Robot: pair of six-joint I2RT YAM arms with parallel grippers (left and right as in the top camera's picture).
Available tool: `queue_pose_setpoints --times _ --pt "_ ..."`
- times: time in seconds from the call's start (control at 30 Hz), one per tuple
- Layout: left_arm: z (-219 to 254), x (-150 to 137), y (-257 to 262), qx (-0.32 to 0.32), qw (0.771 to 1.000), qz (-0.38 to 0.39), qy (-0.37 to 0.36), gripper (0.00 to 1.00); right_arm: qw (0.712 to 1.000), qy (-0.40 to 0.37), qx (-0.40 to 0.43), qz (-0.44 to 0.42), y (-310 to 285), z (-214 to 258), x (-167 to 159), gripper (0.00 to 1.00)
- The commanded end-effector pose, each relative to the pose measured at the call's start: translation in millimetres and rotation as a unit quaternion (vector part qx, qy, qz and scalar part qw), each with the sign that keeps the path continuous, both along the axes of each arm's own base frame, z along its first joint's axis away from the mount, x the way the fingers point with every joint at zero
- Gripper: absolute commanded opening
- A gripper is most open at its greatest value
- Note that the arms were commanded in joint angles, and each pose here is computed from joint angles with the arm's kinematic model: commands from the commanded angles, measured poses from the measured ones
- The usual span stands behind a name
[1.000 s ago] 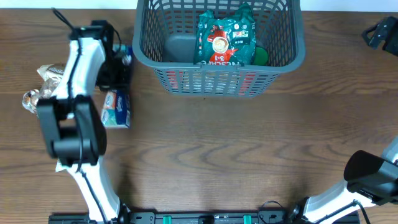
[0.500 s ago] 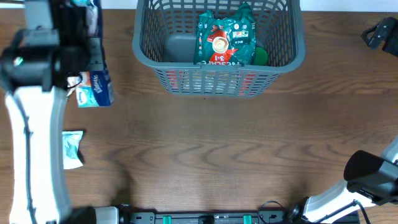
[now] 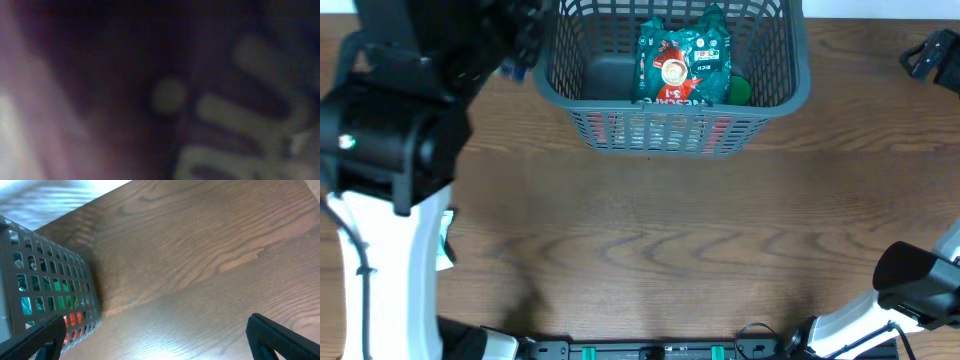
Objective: Pack container
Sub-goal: 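Lift the tissue pack and lower it into the basket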
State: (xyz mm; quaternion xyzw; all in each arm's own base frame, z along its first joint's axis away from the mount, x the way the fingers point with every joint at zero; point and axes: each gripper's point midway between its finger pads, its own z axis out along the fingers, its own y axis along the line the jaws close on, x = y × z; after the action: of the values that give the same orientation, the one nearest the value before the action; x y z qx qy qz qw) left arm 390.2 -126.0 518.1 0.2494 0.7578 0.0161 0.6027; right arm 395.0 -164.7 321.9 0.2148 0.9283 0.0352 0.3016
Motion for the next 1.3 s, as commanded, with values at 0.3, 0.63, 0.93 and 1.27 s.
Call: queue_pose_setpoints --times 0.3,0.63,0.93,1.27 --pt "-114.4 92.3 -133.6 0.205 0.965 -0.165 -0.001 0.06 1.0 0.011 0.002 0.007 -0.3 -6.0 -1.4 0.99" --pt "-234.6 107.3 -141.7 0.249 0.937 -0.195 0.147 0.06 1.0 0.015 -0.002 0.014 0.0 -7.0 -2.9 0.99" --pt "-265.7 89.4 -129.5 0.265 0.918 -0.203 0.216 0.3 1.0 0.014 -0.002 0.014 0.1 -6.9 -2.8 0.99" --pt "-275.9 77.3 -122.9 0.274 0.906 -0.208 0.247 0.92 1.0 0.018 0.0 0.014 0.8 -7.9 -4.3 0.99"
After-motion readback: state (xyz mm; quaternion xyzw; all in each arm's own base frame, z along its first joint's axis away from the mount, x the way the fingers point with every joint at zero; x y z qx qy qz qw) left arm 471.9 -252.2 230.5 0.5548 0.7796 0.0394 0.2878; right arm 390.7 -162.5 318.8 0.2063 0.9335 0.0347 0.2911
